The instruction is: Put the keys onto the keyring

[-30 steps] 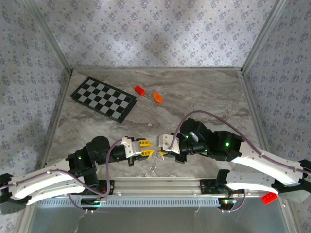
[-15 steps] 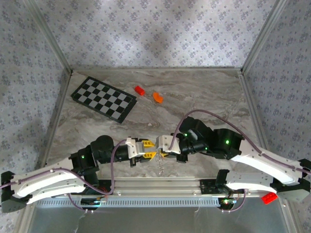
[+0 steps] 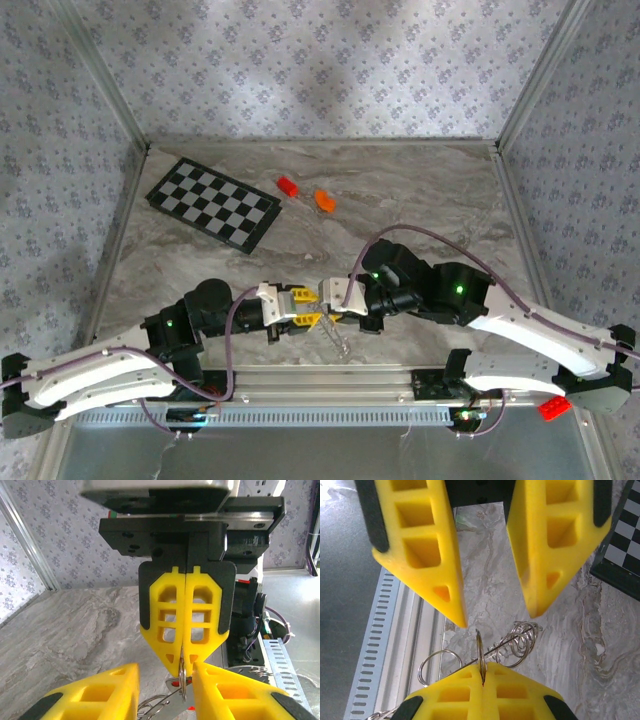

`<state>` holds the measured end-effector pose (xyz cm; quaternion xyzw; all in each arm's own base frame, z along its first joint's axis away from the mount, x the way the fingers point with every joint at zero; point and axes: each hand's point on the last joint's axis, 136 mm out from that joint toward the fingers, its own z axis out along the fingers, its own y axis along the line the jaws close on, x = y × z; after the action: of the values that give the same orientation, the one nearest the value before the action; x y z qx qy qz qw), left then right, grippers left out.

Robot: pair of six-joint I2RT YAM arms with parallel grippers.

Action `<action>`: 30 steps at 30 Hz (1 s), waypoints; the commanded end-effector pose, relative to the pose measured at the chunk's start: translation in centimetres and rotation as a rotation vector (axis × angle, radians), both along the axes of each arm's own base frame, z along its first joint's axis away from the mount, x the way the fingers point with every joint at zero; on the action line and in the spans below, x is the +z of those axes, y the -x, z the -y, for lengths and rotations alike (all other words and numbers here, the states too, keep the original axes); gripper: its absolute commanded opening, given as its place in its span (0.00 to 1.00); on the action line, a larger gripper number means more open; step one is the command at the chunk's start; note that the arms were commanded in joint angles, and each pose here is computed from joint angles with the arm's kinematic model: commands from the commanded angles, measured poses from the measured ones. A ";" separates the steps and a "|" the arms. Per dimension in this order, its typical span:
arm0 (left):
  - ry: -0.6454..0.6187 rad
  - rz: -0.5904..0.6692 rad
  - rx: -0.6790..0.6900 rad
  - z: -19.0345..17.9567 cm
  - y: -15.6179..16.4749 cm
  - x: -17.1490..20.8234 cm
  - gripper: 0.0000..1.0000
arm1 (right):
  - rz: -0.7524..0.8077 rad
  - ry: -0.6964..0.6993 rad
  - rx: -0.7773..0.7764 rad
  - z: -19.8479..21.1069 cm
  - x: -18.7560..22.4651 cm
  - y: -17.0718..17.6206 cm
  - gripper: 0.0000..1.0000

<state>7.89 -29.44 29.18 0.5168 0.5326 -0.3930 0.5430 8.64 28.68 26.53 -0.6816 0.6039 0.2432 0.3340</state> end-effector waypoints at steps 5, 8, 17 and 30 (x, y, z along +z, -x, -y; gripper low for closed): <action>0.038 -0.007 -0.036 0.3 0.5 1.0 0.34 | 0.037 -0.039 -0.011 0.1 1.7 -0.6 0.00; 0.017 -0.015 -0.035 0.7 0.4 0.4 0.34 | 0.042 -0.043 -0.011 0.0 1.8 -0.7 0.00; -0.006 -0.016 -0.052 1.2 0.5 -0.1 0.32 | 0.040 -0.041 -0.004 0.0 1.7 -0.6 0.00; -0.028 -0.008 -0.013 1.2 -0.3 -0.8 0.24 | 0.040 -0.050 0.001 -0.1 1.9 -0.5 0.00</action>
<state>7.93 -30.52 27.60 0.5300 0.5435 -0.3922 0.5195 9.00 28.58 26.53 -0.6814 0.6042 0.2376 0.3378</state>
